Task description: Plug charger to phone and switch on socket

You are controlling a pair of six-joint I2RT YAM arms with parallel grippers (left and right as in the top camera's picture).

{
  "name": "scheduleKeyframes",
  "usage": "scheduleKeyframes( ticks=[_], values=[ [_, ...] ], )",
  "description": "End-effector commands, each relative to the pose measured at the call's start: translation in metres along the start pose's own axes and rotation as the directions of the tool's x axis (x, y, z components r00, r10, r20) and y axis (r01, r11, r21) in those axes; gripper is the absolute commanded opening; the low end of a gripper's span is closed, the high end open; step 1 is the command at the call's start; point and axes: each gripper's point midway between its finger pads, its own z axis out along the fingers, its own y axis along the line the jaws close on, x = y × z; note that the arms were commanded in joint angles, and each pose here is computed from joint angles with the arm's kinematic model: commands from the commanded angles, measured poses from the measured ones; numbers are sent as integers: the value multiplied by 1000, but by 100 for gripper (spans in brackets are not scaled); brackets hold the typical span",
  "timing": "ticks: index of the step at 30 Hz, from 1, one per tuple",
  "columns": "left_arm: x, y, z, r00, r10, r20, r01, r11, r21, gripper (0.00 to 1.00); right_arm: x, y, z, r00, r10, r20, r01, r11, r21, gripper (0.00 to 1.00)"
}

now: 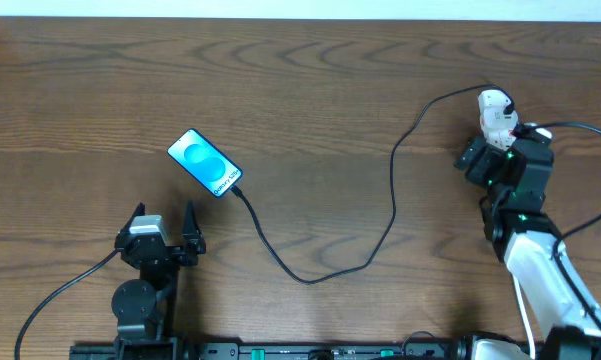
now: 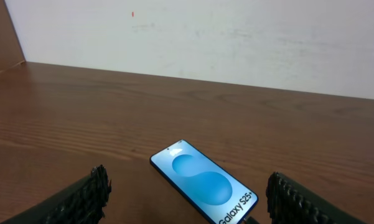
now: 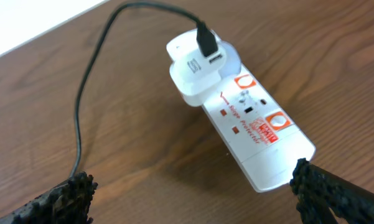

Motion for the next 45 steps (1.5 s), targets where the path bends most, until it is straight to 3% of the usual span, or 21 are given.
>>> scheduleKeyframes(
  ticks=[1,10,19,39,45],
  values=[
    [16,3,1,999,10,-48,-11,1000,-17,82,-5,-1,-15,999,10,47,-11,1000,1,99],
    [16,3,1,999,10,-48,-11,1000,-17,82,2,-4,-61,974,-55,220,68,996,-53,99],
    [16,3,1,999,10,-48,-11,1000,-17,82,24,-12,-102,892,-57,449,120,986,-114,99],
    [16,3,1,999,10,-48,-11,1000,-17,82,47,-17,-120,884,-179,432,231,971,-69,99],
    [16,3,1,999,10,-48,-11,1000,-17,82,47,-9,-124,854,-255,454,317,946,-64,99]
  ],
)
